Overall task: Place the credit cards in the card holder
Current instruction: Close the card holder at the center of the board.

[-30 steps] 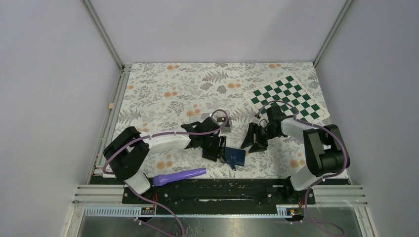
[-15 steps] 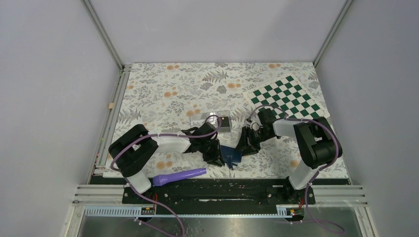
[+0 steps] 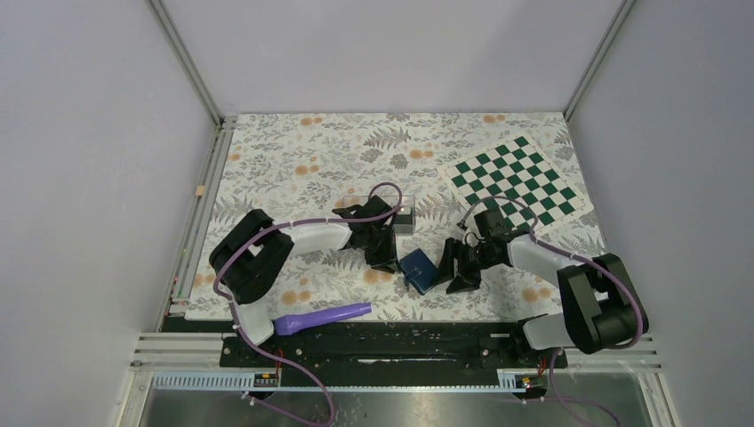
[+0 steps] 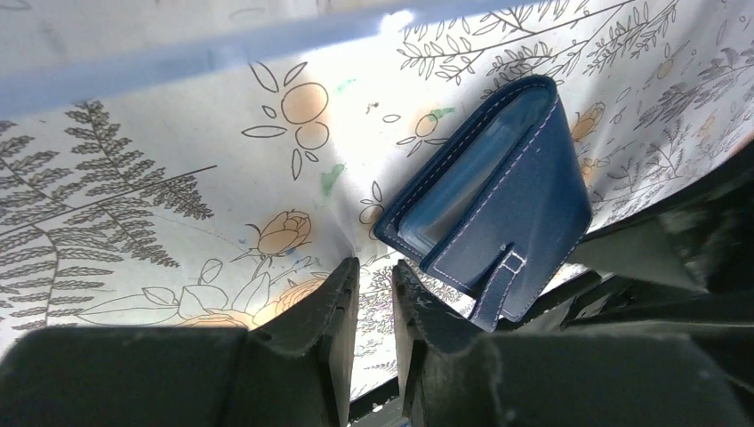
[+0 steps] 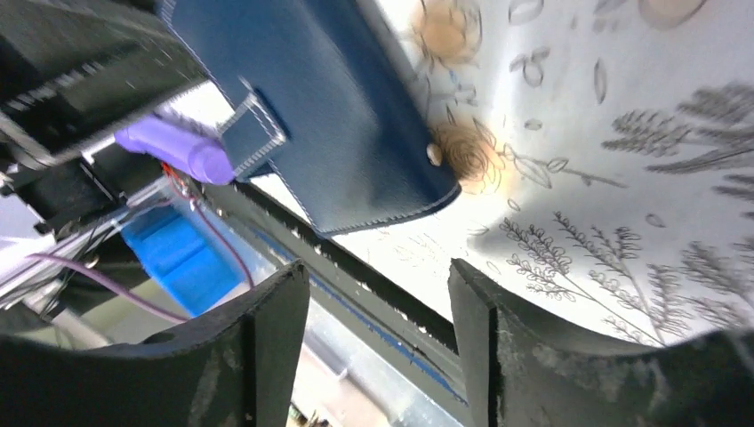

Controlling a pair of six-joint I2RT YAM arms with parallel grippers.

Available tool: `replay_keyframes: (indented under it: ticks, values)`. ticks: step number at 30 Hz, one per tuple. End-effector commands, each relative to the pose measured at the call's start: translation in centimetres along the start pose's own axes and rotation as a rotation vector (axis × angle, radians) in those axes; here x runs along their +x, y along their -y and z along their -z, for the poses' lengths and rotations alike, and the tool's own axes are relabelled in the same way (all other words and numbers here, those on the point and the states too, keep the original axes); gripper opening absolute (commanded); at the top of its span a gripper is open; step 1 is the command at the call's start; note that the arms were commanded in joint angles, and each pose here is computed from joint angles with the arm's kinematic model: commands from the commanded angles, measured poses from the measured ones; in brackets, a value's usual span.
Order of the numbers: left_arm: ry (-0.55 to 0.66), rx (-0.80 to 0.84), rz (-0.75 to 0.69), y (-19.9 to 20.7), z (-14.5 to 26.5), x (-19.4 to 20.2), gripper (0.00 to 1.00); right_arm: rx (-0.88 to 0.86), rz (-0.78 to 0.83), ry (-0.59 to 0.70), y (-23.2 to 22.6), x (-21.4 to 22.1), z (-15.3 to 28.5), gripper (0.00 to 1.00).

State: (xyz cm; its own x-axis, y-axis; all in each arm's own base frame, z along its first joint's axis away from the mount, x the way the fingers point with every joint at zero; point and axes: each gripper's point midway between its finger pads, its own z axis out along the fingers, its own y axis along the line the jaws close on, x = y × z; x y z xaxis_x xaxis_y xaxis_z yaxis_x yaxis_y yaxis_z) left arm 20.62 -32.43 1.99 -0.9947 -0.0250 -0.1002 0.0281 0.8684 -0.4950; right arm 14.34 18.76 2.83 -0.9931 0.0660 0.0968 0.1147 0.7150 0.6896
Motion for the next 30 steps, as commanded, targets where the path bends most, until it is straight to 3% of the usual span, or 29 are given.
replay_keyframes:
  ticks: [1, 4, 9, 17, 26, 30]
  values:
    - [0.015, -0.05, -0.043, -1.2, 0.5, -0.2, 0.23, 0.134, 0.05, 0.148, -0.1, -3.9, 1.9, 0.67]
    - [0.009, -0.015, -0.034, -0.8, 0.3, 0.1, 0.23, 0.109, 0.059, 0.111, -0.8, -5.5, 1.5, 0.66]
    - [-0.008, 0.026, -0.009, -0.2, -0.2, 0.4, 0.15, 0.022, 0.047, 0.008, -1.5, -6.7, -0.6, 0.6]
    - [-0.038, 0.03, 0.011, -0.1, -1.5, 1.1, 0.06, -0.035, -0.035, -0.083, 0.1, -4.7, -2.7, 0.55]
    - [-0.049, 0.078, 0.018, 1.2, -2.3, 1.8, 0.02, -0.338, -0.067, 0.001, -4.0, -5.0, -2.7, 0.52]
    - [-0.048, 0.103, 0.017, 1.6, -2.1, 1.9, 0.01, -0.416, -0.055, 0.053, -5.3, -5.5, -2.0, 0.42]
